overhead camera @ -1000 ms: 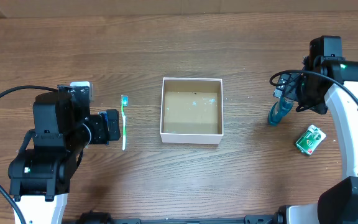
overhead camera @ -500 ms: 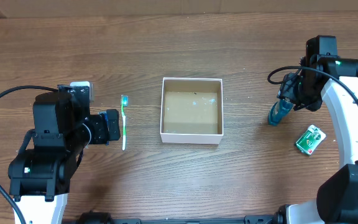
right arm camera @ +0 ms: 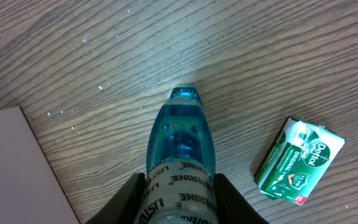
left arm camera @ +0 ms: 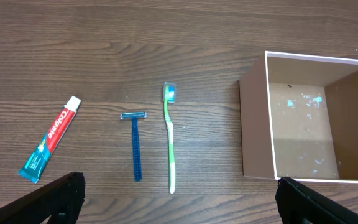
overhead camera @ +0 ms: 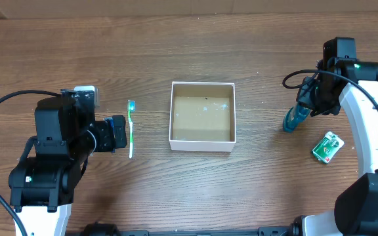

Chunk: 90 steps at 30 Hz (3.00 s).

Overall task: Pack container
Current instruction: 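Grasp the teal Listerine bottle with the right gripper, then carry the bottle into the box and release it, then move the right gripper to the green Dettol soap and grasp it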

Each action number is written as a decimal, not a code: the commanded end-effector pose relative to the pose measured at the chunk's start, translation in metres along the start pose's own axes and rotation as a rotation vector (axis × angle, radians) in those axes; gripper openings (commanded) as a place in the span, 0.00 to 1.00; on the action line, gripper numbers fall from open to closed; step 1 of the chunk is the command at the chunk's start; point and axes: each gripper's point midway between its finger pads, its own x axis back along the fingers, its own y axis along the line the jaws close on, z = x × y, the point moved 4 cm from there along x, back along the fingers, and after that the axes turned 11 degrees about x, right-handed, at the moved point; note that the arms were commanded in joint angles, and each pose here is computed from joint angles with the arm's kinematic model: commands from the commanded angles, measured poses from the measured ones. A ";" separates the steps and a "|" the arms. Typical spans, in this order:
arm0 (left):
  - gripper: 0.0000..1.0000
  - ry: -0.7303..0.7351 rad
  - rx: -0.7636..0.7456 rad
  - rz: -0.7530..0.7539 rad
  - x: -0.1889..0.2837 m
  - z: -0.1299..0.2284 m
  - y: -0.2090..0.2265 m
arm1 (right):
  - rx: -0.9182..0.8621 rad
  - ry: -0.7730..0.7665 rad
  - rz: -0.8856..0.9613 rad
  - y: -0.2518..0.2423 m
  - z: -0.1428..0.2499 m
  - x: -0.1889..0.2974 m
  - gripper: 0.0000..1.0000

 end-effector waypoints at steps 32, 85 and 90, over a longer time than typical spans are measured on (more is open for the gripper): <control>1.00 -0.024 -0.001 0.023 0.007 -0.007 -0.006 | 0.478 -0.241 -0.200 0.192 0.014 0.111 0.04; 1.00 -0.021 -0.001 0.022 0.007 -0.006 -0.005 | -0.575 -0.085 0.167 -0.071 0.013 0.067 1.00; 1.00 -0.020 0.000 0.021 0.007 -0.006 -0.005 | -0.648 0.028 0.176 -0.114 0.051 -0.009 1.00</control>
